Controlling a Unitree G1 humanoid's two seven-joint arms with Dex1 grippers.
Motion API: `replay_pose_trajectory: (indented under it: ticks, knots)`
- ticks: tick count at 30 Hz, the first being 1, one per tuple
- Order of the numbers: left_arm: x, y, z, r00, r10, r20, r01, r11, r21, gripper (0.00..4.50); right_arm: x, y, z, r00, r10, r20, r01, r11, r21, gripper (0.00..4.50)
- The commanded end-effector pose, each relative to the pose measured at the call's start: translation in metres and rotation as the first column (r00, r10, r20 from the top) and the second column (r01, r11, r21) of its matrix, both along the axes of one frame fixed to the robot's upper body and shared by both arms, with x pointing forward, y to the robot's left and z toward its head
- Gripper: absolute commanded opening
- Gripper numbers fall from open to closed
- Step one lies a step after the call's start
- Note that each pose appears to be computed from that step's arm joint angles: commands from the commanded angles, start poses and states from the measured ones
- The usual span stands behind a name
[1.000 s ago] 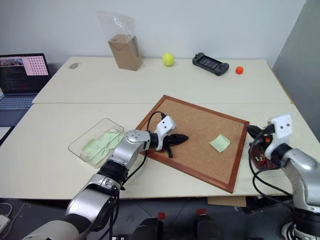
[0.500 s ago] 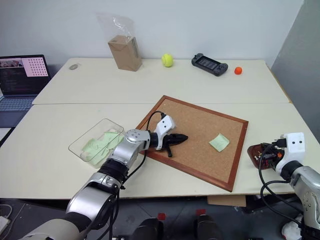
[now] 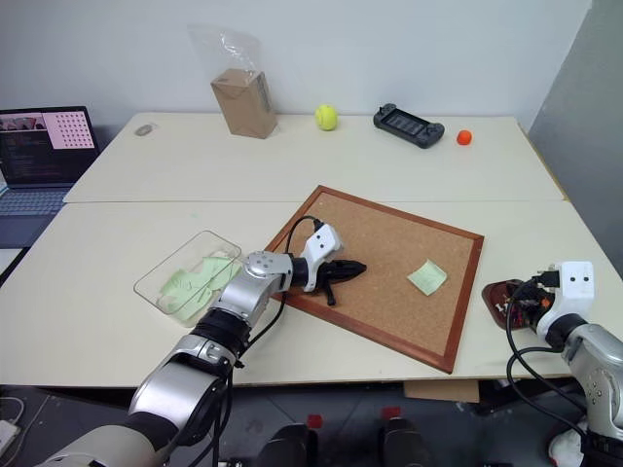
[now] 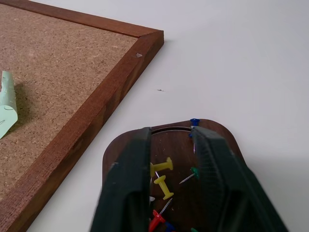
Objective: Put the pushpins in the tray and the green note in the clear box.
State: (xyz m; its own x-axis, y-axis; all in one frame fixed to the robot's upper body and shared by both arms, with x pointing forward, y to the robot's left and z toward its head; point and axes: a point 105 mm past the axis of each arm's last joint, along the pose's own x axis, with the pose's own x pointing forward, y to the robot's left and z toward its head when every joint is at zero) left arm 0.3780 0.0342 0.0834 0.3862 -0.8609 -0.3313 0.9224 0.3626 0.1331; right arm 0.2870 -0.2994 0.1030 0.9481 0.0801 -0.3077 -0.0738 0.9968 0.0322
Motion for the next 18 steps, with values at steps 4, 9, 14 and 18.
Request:
replay_pose_trajectory:
  ticks: [4,9,14,18]
  knots:
    - [-0.002,0.006,-0.016,0.999,0.023,-0.042,-0.021,0.998,0.054,0.0,0.001,-0.007,0.011,0.999,-0.019,0.042,0.02,0.999,-0.035,2.96]
    - [-0.002,0.006,-0.016,0.999,0.022,-0.044,-0.02,0.998,0.054,0.0,0.0,-0.01,0.01,0.999,-0.018,0.037,0.021,0.997,-0.073,3.99]
    - [-0.002,0.006,-0.016,0.999,0.021,-0.045,-0.019,0.998,0.053,0.0,0.002,-0.012,0.006,1.0,-0.011,0.024,0.014,0.991,-0.134,4.48]
    - [-0.002,0.006,-0.016,0.999,0.021,-0.045,-0.019,0.998,0.053,0.0,0.005,-0.014,0.0,1.0,-0.012,0.015,0.014,0.982,-0.187,4.48]
